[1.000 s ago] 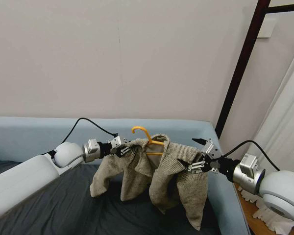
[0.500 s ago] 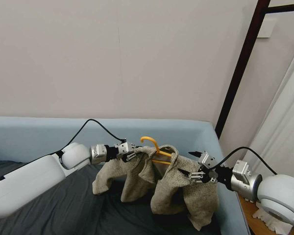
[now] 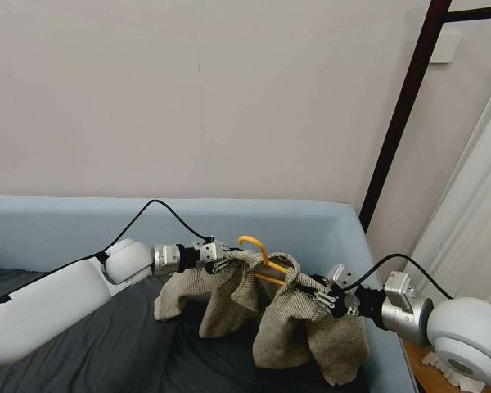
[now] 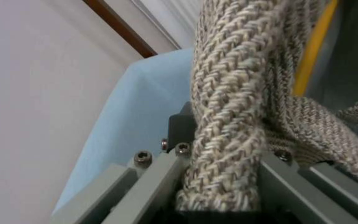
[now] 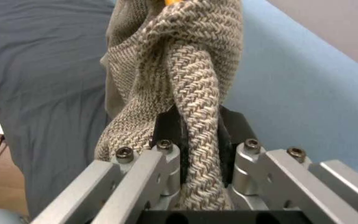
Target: Pick up the clothes from the sofa and hang them on the clothes hanger.
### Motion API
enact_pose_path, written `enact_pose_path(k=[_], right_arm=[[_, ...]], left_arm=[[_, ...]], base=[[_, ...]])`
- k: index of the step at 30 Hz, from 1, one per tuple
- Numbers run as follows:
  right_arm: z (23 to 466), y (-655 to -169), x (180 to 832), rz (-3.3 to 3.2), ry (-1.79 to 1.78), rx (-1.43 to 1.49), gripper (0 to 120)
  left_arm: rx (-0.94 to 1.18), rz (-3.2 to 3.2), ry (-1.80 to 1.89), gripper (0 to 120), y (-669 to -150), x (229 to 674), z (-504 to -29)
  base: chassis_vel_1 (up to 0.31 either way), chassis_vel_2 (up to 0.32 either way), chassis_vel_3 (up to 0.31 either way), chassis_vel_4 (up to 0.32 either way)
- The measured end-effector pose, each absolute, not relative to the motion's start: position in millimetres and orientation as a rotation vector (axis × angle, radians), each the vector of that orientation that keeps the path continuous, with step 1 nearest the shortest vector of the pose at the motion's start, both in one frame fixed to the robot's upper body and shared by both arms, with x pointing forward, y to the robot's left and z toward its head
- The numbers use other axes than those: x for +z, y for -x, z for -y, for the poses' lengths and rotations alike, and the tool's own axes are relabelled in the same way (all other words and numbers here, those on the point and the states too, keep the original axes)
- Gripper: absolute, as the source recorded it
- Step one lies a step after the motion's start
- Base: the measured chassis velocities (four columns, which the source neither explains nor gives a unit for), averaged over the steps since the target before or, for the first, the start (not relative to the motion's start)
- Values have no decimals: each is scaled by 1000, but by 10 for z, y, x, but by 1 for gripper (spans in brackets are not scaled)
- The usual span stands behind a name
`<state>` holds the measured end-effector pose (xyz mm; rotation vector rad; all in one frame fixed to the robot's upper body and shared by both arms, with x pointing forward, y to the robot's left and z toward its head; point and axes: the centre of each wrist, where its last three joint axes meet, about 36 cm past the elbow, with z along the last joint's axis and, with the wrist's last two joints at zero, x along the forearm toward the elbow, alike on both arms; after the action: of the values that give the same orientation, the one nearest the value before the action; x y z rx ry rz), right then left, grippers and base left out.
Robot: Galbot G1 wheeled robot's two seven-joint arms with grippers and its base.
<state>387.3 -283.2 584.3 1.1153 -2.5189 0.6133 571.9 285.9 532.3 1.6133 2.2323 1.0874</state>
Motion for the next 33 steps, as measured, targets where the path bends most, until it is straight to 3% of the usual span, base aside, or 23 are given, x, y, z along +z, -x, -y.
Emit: enact_pose_path(k=[8,12,17,25,33], right_arm=[[2835,-3867,5806,2530,-1112,624,10],[2853,-3869,5797,2540,-1108,628,10],[2865,-3874,5803,2564,-1083,631,8],[2874,-3914,5811,2588,-1026,552,8],[2872,-3994,5801,2619,-961,475,8]], left_arm=[[1093,-2237,-1593,0,-5717,5308,-2857],[1089,-2250,-1553,8,-5706,5293,-2878],[1067,-2309,-1408,31,-5710,5296,-2960],[990,-2352,-1253,55,-5668,5349,-3021],[874,-2419,-1124,88,-5337,5237,-3189]], base=[[0,0,0,0],[0,0,0,0],[0,0,0,0],[0,0,0,0],[0,0,0,0]])
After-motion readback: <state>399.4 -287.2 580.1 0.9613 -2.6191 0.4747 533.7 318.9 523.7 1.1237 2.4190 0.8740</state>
